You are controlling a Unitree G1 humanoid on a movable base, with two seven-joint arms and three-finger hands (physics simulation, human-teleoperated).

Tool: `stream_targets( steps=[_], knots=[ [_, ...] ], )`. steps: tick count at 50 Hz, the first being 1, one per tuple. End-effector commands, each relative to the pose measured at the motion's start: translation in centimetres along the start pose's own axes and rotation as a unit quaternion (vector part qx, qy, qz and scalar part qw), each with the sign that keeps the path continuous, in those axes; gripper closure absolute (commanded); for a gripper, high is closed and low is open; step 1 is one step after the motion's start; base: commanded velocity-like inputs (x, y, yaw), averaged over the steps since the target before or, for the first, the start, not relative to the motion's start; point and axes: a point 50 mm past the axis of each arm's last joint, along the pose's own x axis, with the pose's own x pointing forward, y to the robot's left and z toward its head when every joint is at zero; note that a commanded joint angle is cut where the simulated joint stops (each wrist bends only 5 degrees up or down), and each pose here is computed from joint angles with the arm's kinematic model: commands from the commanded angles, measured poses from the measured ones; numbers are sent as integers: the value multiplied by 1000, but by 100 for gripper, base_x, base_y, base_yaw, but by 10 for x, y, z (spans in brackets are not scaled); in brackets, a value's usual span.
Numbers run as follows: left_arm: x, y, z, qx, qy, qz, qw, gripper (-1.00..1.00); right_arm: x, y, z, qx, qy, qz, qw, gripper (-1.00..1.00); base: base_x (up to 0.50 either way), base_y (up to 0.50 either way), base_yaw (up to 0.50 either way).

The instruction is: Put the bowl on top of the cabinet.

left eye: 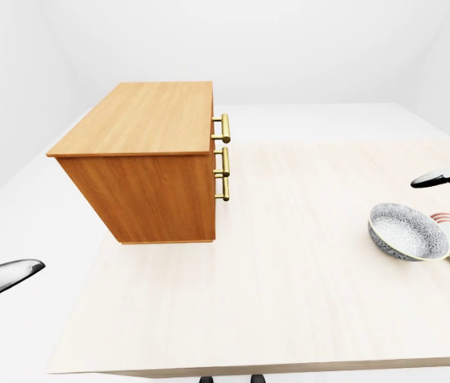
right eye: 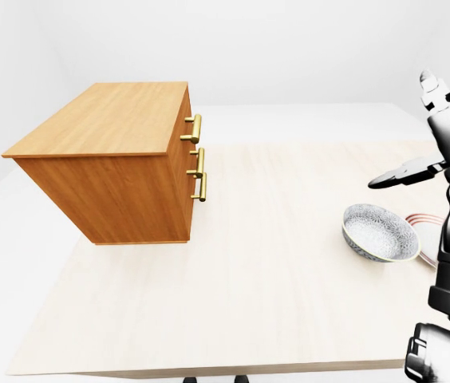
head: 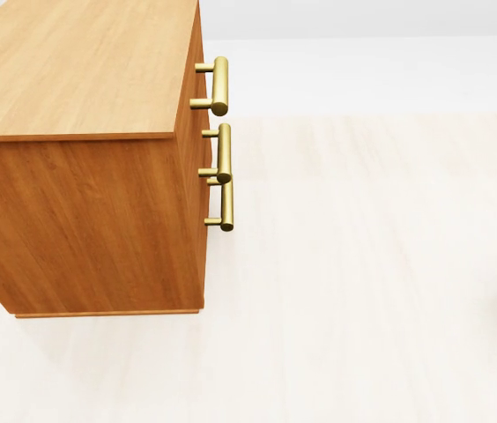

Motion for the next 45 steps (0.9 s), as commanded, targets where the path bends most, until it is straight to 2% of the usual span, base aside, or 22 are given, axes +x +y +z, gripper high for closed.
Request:
stream_targets(
  steps=[1,3,5,10,12,15,19,21,38,45],
  knots=[
    [2,-1,1,-2,8,-1,1000,-100,15,16,-76,-69,221,95,968,-100,0,0,0],
    [2,-1,1,-3,8,-1,1000,-100,15,23,-88,-78,259,110,956,-100,0,0,0],
    [2,-1,1,-3,8,-2,1000,-100,14,27,-91,-87,268,127,951,-100,0,0,0],
    [2,0,1,-2,12,-2,1000,-100,8,46,-106,-57,313,179,931,-100,0,0,0],
    [2,0,2,-3,11,-1,1000,-100,6,49,-109,-51,318,185,928,-100,0,0,0],
    [3,-1,2,-6,11,-2,1000,-100,-4,63,-120,-47,342,217,913,-100,0,0,0],
    [2,-1,1,-6,10,-1,1000,-100,-10,74,-125,-44,352,243,903,-100,0,0,0],
    [2,-2,1,-5,15,-4,1000,-100,-17,83,-131,-50,363,272,890,-100,0,0,0],
    [2,-1,1,-3,17,-4,1000,-100,-34,99,-141,-57,384,341,856,-100,0,0,0],
    [2,-1,1,-4,16,-4,1000,-100,-37,104,-144,-55,389,345,853,-100,0,0,0]
  ],
)
